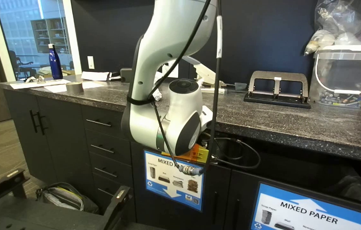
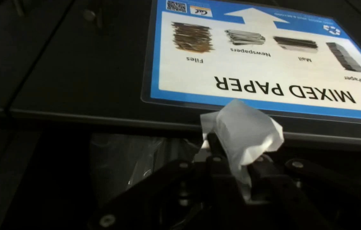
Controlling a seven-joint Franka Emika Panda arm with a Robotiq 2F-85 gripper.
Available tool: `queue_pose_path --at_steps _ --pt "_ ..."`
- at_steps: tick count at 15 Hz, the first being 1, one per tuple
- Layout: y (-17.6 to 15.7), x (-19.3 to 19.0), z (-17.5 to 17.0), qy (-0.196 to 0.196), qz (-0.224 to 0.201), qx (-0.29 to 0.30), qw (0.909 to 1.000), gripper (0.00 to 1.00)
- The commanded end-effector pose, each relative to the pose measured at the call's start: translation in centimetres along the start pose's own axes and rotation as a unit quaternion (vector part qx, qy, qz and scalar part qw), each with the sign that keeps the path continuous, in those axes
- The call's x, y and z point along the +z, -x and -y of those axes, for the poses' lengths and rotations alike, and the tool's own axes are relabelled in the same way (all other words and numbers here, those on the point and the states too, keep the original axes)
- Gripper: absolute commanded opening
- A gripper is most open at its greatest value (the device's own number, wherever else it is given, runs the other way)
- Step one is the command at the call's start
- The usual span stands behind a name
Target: Put the papers on the countertop in the trash cans
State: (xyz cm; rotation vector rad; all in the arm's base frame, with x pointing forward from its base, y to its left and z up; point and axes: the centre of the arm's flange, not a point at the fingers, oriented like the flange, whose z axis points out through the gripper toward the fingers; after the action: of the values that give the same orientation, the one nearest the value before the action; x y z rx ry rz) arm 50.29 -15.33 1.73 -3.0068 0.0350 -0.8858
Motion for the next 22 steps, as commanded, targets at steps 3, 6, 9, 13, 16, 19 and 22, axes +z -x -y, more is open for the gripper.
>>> queue_pose_path --at_steps 3,6,9,13,16,19,22 --pt "-2.3 4.3 1.5 0.007 -0.065 -0.003 0.9978 0.08" --pt "-1.9 4.5 1.9 0.010 -0.082 0.004 0.9965 0.08" --pt "-1.6 5.0 2.0 0.010 -0.086 0.009 0.9962 0.07" --pt "-1.7 5.1 2.4 0.011 -0.085 0.016 0.9962 0.50" --pt "-1.9 4.6 2.9 0.017 -0.086 0.016 0.9960 0.74" --pt "-1.9 3.2 4.0 0.041 -0.066 0.016 0.9968 0.96" --pt "-1.6 0.8 5.3 0.074 -0.025 0.024 0.9966 1.00"
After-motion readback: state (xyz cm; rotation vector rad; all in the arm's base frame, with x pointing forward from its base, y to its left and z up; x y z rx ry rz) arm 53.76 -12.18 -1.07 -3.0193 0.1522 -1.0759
